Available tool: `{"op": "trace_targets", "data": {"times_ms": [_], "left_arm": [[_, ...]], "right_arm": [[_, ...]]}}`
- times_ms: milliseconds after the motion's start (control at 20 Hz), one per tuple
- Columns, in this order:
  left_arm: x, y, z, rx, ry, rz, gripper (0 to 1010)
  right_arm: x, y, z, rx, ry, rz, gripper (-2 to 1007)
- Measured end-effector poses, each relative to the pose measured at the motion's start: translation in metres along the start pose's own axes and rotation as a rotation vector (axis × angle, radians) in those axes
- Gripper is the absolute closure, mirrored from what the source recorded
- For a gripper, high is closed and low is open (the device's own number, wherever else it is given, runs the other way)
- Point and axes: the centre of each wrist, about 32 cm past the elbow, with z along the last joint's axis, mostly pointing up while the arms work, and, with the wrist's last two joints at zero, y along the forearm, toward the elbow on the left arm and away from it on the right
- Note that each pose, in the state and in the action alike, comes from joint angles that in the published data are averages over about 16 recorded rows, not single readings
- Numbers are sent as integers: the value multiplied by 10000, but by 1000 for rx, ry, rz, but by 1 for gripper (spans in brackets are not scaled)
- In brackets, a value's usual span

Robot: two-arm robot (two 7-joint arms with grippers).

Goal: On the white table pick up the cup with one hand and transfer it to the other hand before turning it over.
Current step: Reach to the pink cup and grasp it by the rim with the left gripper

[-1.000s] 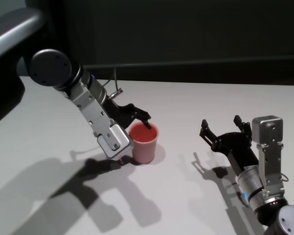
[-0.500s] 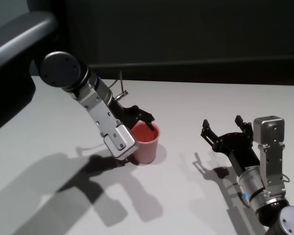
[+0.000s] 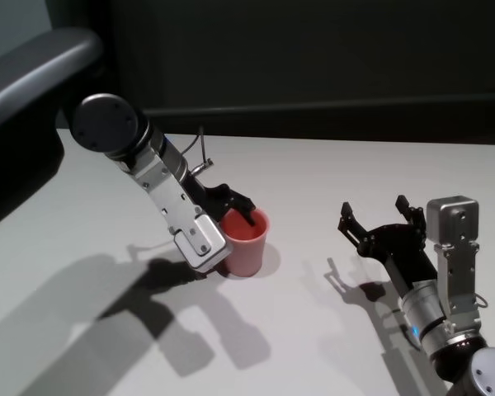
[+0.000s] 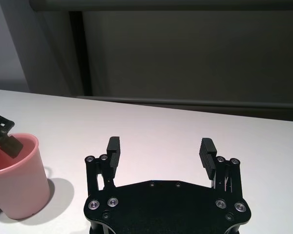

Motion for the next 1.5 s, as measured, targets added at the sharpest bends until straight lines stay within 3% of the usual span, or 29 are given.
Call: {"op": "trace_targets", "data": {"times_ms": [1000,1500], "left_arm": [[-52,-93,-29,-1,14,-29,13],[-38,-105,-41,8,9,-37,142]], "right_arm": [[0,0,0,0,0,0,5],[0,0,0,0,0,0,5]]}}
